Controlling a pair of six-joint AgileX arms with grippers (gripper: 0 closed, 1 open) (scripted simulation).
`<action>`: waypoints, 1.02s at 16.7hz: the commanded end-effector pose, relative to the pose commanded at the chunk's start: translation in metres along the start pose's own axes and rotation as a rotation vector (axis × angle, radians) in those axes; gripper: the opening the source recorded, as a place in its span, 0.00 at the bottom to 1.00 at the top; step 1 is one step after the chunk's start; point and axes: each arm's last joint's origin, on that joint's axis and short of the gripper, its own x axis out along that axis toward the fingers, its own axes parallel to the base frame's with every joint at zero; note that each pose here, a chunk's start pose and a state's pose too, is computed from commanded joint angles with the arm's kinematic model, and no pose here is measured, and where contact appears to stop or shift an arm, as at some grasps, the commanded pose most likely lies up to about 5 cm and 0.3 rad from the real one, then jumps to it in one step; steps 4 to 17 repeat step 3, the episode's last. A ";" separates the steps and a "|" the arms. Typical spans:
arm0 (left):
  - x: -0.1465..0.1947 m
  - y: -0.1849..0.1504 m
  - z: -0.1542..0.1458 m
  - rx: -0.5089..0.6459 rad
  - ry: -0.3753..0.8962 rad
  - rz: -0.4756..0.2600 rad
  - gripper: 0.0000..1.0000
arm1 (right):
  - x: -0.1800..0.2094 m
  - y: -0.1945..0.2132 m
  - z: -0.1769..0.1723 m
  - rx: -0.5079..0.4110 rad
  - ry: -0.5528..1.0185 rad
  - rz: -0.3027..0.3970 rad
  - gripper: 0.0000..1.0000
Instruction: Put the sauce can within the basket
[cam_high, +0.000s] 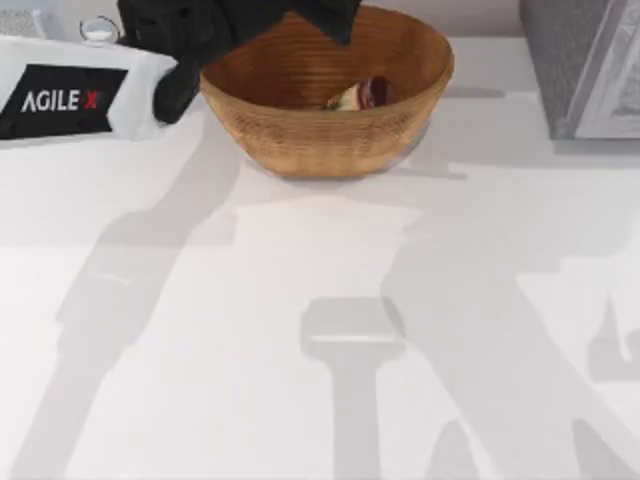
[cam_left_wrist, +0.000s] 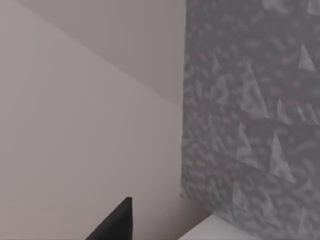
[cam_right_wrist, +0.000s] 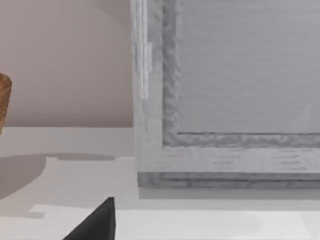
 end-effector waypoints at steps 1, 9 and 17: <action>0.000 0.000 0.000 0.000 0.000 0.000 1.00 | 0.000 0.000 0.000 0.000 0.000 0.000 1.00; 0.000 0.000 0.000 0.000 0.000 0.000 1.00 | 0.000 0.000 0.000 0.000 0.000 0.000 1.00; 0.000 0.000 0.000 0.000 0.000 0.000 1.00 | 0.000 0.000 0.000 0.000 0.000 0.000 1.00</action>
